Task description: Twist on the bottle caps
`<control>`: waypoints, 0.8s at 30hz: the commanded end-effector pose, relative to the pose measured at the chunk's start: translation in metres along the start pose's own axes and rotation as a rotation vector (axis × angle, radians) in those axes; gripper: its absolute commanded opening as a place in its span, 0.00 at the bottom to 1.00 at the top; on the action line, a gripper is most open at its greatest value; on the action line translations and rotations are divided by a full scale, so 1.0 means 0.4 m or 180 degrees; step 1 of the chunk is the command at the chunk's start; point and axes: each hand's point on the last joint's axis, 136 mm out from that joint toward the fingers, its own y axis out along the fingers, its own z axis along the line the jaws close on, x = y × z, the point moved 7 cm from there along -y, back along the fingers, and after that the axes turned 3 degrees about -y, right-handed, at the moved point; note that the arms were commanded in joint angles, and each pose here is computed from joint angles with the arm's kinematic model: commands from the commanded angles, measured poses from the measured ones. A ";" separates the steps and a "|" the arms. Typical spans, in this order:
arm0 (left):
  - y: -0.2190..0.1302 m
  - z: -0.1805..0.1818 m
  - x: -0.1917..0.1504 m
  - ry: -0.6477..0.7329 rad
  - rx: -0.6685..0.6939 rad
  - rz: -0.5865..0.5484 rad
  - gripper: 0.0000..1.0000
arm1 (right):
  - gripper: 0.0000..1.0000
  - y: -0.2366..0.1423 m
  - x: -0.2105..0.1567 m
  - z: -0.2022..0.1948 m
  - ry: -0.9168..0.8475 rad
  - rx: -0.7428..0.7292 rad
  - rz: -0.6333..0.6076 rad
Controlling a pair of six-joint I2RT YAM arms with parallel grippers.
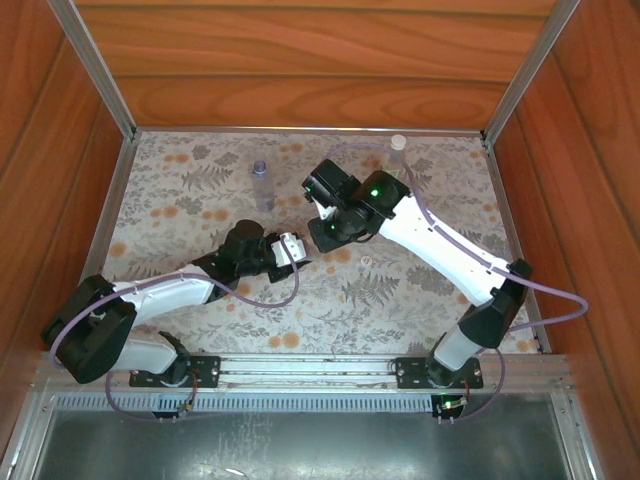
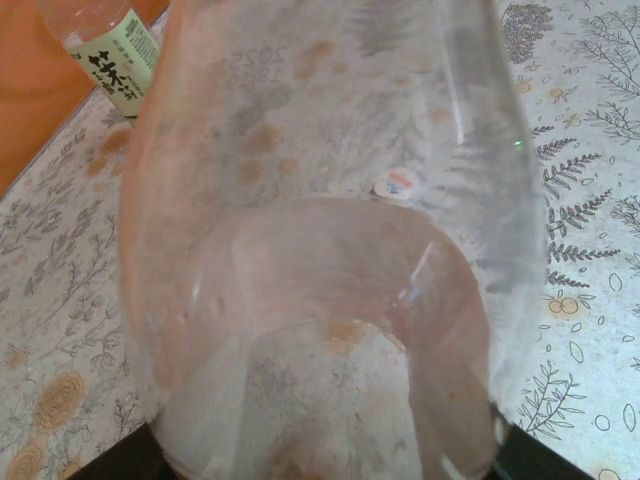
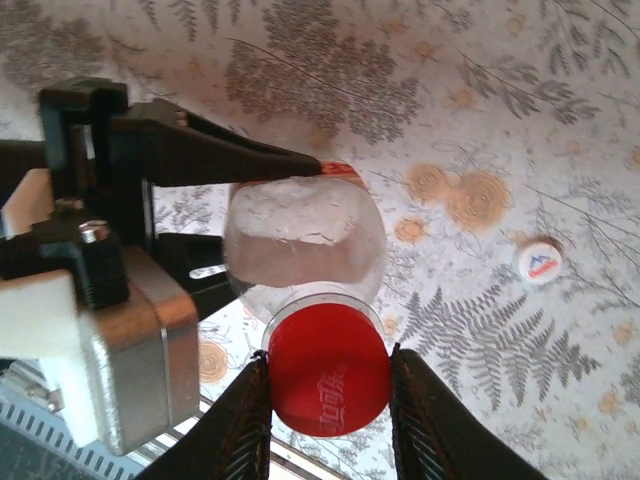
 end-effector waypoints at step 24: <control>-0.025 -0.011 0.009 -0.0733 -0.0488 -0.0196 0.46 | 0.78 -0.044 -0.027 -0.044 -0.0792 0.1073 -0.2351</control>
